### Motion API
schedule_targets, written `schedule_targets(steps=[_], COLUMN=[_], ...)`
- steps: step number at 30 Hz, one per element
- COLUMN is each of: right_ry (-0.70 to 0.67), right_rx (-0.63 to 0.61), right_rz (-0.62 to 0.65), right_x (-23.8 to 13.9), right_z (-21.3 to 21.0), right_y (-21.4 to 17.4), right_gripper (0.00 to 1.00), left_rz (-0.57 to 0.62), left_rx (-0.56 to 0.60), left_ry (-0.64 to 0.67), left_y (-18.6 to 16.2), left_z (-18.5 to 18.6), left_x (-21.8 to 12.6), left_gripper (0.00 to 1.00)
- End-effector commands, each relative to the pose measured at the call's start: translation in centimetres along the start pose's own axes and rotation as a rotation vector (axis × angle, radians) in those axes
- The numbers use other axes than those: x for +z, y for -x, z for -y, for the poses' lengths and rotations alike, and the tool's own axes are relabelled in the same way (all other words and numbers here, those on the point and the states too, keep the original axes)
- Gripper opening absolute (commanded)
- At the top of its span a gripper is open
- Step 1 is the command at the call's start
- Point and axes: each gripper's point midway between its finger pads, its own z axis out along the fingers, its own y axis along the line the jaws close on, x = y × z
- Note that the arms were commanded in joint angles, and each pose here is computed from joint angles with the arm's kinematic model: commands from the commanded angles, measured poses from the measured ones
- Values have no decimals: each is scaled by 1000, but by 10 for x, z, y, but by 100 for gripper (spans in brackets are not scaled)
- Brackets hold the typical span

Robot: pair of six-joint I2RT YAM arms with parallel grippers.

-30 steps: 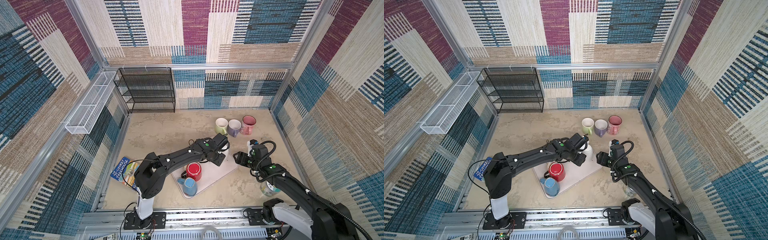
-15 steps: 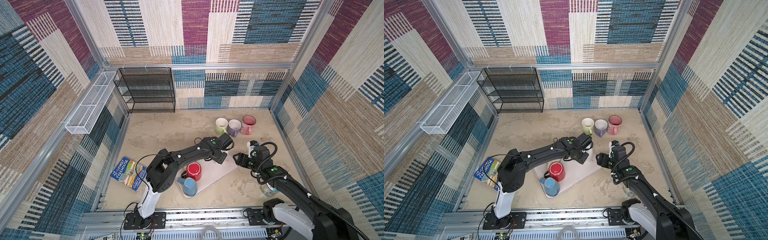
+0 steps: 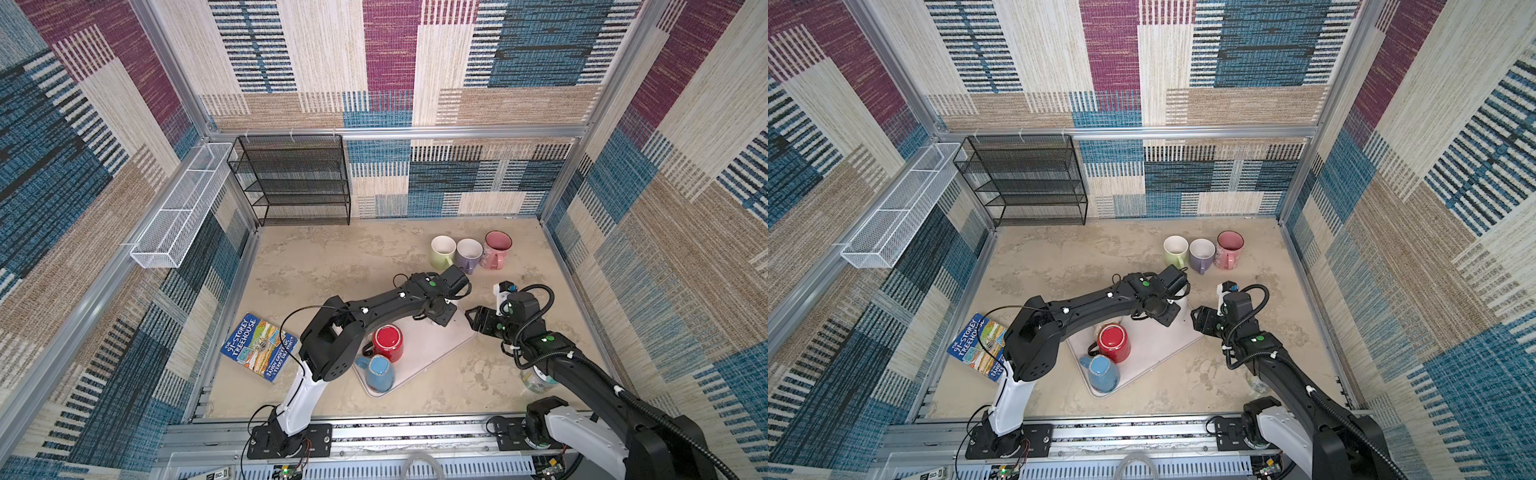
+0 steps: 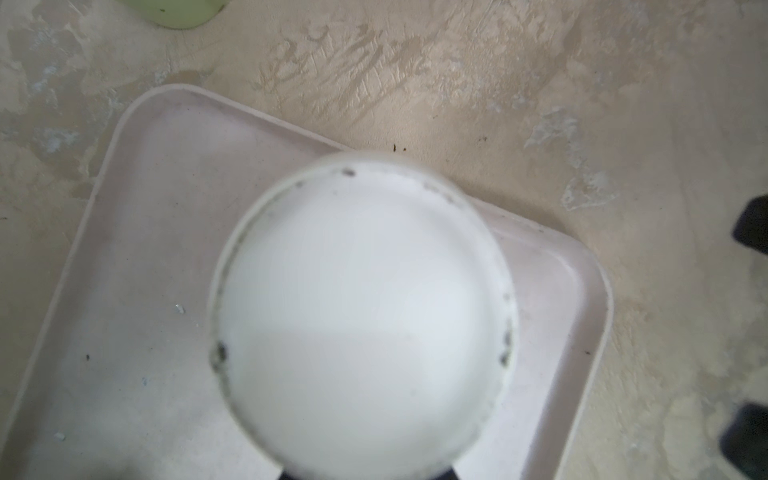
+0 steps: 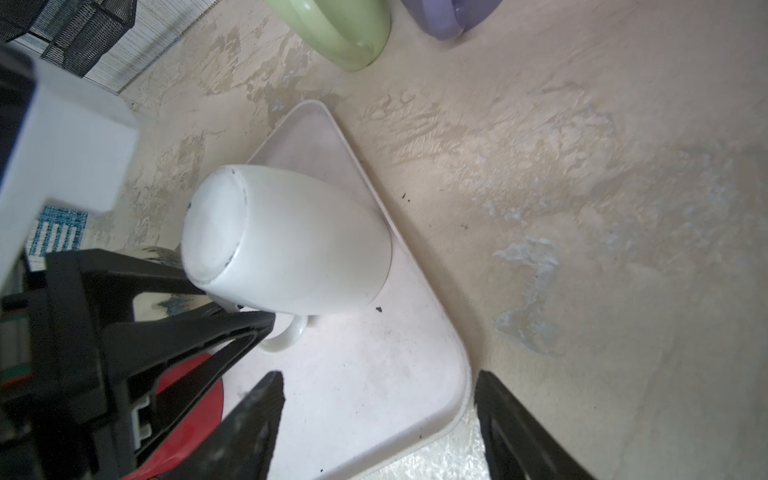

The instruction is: Turn the mug right side up

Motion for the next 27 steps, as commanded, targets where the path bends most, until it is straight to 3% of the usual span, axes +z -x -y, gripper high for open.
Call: schedule_targets(steps=[1,10,16,27], right_ry=[28,37,42,127], right_rx=[-15,-18,-20,-52], right_rz=[28,31,32,87], right_x=[0,-1,-2,-15], right_z=[-6,-8,-9,-27], right_y=[6,7,7,17], right_gripper=[75,75,75,75], left_rz=[0,3,-2,0], left_rx=[17,24,33,39], left_ry=[22,16,15,-17], left_y=[2,7,5,1], left_z=[-4,-2,-1,-1], left_x=[-1,0,-1,-22], left_gripper=[30,22,0,0])
